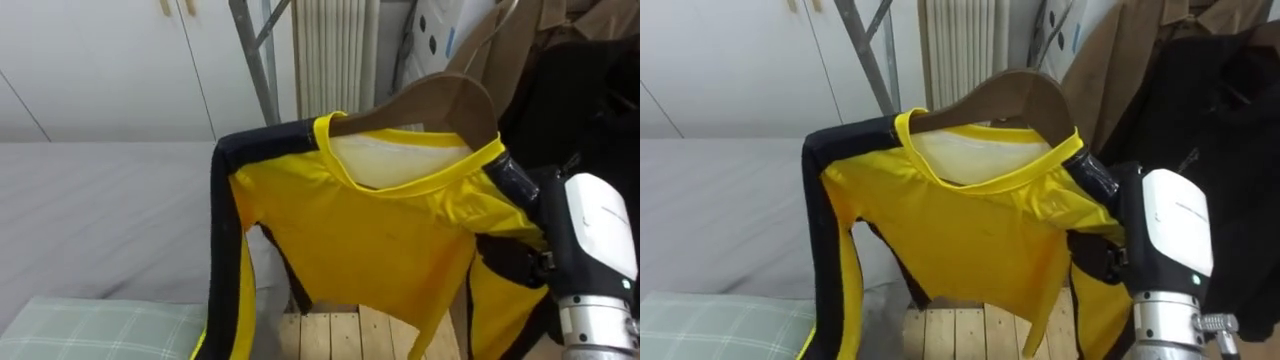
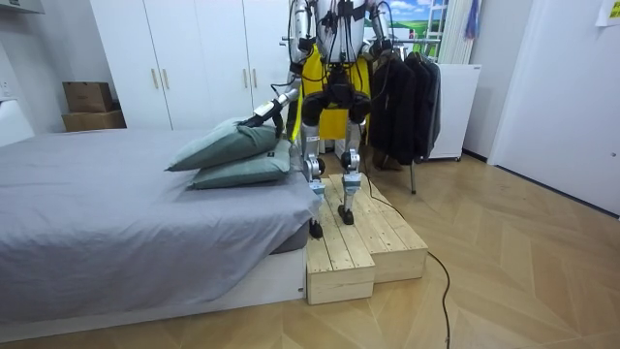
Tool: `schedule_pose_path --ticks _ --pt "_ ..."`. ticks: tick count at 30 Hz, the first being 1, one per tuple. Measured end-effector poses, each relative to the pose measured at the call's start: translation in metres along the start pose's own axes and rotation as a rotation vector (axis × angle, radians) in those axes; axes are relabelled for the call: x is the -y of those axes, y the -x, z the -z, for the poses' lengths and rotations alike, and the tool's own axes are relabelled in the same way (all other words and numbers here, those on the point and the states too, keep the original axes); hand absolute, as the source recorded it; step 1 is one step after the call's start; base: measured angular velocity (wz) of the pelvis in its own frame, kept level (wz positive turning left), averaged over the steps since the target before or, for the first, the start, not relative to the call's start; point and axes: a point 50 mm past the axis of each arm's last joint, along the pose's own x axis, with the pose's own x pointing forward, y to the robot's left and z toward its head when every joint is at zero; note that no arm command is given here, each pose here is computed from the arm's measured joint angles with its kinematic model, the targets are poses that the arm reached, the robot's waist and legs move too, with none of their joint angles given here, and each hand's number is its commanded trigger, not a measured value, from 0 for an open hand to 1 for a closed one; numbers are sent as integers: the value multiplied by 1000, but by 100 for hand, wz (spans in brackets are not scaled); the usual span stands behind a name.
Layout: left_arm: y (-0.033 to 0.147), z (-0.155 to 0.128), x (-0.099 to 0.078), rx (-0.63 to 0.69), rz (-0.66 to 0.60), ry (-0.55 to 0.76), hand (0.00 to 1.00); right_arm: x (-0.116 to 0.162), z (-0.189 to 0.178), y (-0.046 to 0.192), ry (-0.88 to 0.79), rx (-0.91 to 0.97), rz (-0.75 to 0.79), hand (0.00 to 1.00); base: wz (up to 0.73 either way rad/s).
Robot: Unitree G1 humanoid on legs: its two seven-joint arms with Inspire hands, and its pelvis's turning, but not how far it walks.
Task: Hang clothes
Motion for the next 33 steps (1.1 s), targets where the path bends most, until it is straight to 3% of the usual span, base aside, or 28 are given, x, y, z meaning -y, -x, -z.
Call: schedule_pose_path --ticks 20,25,33 --pt "-2 10 -2 15 36 -49 0 6 2 -4 93 28 7 100 0" --pt "-3 7 -4 38 29 -63 0 14 -9 -18 73 77 59 100 6" --pt "-5 2 -6 53 20 -43 0 16 -13 -21 37 106 66 100 8"
